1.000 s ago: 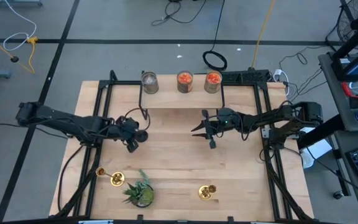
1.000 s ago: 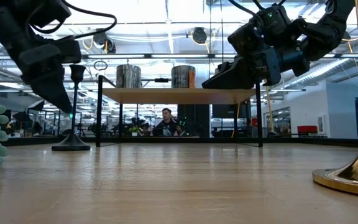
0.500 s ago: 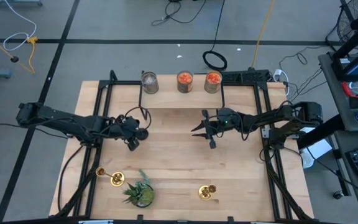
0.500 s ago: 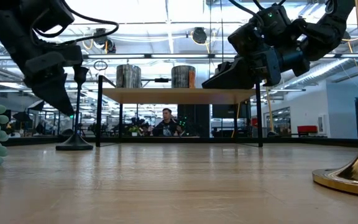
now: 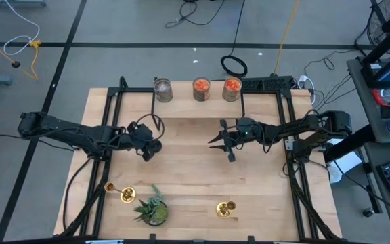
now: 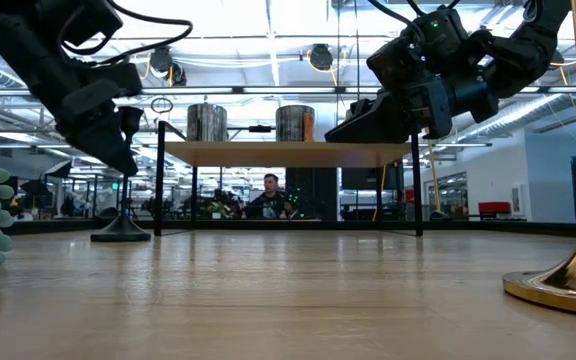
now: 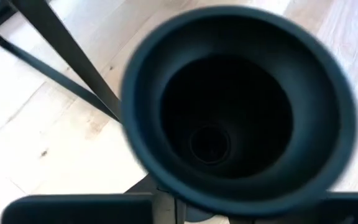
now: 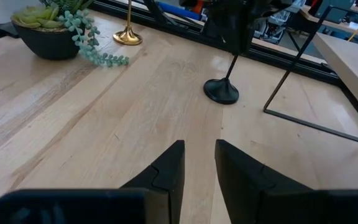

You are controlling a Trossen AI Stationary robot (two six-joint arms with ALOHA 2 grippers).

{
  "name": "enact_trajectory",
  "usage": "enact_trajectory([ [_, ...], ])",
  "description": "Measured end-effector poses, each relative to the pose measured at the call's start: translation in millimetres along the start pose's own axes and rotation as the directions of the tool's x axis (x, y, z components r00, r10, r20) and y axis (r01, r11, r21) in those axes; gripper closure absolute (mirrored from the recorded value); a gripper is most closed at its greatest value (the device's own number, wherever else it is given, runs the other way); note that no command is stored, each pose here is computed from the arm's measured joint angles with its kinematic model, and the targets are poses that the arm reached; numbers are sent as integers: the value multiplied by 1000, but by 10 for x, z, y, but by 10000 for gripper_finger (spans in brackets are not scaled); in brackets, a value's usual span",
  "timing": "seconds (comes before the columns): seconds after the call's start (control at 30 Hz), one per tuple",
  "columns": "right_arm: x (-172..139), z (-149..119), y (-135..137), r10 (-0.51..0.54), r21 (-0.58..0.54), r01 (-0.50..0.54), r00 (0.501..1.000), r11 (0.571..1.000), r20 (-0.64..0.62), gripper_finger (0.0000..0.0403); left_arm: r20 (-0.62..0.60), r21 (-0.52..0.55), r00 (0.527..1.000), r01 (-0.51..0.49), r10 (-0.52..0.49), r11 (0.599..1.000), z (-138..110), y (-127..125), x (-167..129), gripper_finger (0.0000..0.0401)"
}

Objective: Pick & Place candle stick holders
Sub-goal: Put the black candle holder aligned with the brown scented candle on the shelf

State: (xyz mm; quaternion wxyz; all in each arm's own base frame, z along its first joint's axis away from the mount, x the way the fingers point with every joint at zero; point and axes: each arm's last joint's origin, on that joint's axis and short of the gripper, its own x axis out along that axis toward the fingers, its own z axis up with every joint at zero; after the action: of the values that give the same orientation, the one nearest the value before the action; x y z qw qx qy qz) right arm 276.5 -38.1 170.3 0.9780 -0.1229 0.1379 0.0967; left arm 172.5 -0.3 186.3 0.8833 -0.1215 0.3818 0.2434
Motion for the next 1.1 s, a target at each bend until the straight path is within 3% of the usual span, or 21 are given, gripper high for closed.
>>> enact_trajectory([
  [0.17,0,0,0,0,0,0,1000,1000,0,319,2,16,1000,0,0,1000,2,-1,0,381],
  [0.27,0,0,0,0,0,0,1000,1000,0,319,31,-13,999,21,-20,1000,32,-18,0,382],
  [0.47,0,8,-3,-3,-3,3,1000,1000,8,319,195,-44,950,257,-244,965,272,-171,-75,387],
  [0.57,0,14,-5,-5,-5,5,1000,1000,14,319,259,-39,924,300,-280,953,443,-245,-205,387],
  [0.9,0,28,-9,-9,0,9,1000,1000,28,319,303,103,927,198,-220,975,1133,-377,-688,387],
  [1.1,-1,46,-15,-15,9,15,999,1000,45,319,248,84,968,27,-47,996,1650,-266,-924,387],
])
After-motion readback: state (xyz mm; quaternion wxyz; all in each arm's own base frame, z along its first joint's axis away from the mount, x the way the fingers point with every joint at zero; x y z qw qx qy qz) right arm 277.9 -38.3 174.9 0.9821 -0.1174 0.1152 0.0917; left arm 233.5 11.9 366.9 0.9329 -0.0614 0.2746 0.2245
